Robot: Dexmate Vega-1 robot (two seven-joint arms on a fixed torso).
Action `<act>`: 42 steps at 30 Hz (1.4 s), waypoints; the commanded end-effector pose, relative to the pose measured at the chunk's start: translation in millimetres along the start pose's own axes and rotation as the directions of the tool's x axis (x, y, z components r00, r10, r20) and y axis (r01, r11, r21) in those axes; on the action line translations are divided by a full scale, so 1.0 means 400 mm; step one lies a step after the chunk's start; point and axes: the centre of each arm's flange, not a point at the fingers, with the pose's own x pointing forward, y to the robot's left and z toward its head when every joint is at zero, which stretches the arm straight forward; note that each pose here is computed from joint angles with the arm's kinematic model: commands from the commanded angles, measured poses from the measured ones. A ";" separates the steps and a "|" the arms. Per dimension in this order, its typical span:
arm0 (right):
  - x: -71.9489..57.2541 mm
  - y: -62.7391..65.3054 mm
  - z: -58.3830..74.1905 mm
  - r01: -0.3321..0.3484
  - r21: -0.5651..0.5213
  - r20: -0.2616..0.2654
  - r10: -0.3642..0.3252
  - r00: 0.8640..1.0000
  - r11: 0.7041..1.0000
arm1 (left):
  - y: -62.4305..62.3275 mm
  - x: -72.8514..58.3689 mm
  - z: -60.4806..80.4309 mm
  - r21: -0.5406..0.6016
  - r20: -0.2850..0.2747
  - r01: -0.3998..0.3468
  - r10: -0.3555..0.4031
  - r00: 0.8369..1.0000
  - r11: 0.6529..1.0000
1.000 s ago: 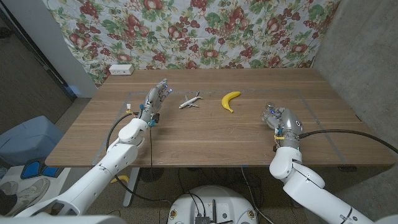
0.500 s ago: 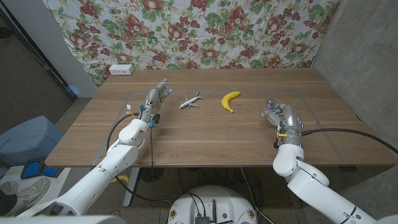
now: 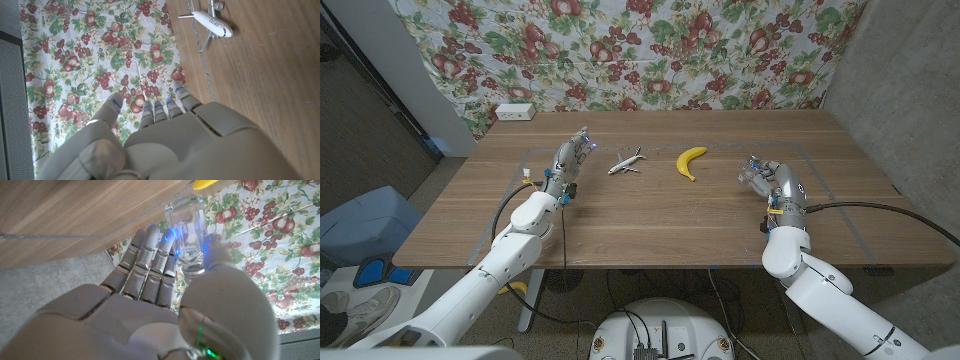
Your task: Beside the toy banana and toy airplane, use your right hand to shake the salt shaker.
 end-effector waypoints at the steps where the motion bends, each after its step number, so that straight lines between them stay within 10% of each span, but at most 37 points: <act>1: 0.034 -0.013 0.006 -0.008 0.052 0.037 0.006 0.999 0.999 | 0.002 0.005 -0.002 -0.002 0.002 -0.008 0.008 1.000 1.000; 42: 0.129 -0.024 0.022 -0.121 0.161 0.118 0.103 0.988 0.980 | -0.013 0.038 -0.009 -0.010 0.009 -0.006 0.006 1.000 1.000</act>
